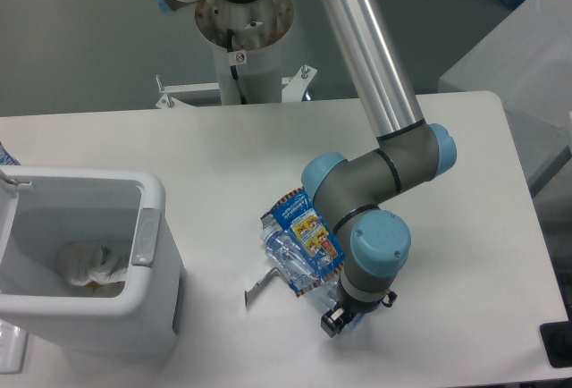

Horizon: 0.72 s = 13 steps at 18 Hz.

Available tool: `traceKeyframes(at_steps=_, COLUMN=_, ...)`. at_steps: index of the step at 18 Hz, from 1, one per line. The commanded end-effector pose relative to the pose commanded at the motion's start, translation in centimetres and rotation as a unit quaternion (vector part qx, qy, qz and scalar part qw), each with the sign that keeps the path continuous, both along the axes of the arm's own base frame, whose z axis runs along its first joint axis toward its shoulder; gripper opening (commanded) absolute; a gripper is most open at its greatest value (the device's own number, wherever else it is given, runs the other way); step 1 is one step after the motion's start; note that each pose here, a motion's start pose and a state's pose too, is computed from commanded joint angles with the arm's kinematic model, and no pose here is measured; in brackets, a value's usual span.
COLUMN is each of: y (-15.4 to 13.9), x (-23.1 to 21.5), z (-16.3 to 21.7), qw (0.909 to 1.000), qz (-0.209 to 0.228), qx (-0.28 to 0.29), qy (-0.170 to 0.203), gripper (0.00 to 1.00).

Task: Place the trash in the trash can

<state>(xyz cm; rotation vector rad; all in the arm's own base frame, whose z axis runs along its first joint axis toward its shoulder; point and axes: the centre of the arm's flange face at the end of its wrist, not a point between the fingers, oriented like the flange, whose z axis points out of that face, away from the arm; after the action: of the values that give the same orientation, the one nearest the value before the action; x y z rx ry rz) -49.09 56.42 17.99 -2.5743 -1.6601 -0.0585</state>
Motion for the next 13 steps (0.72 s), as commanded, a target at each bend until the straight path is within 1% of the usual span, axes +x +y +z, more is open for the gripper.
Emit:
traceKeyframes(at_steps=5, y=0.5, x=0.2, z=1.1, qw=0.9999, qz=-0.004, qx=0.007, qy=0.007, gripper=0.71)
traceKeyframes(at_steps=9, y=0.4, x=0.3, z=6.1, qw=0.9988, qz=-0.009, qx=0.03, qy=0.037, gripper=0.71)
traceKeyframes(at_steps=11, y=0.2, x=0.1, z=8.9, qw=0.9971, qz=-0.009, qx=0.048, qy=0.059, gripper=0.71)
traceKeyframes(at_steps=13, y=0.0, x=0.0, z=12.5, qw=0.9934, qz=-0.009, qx=0.071, qy=0.09, gripper=0.71)
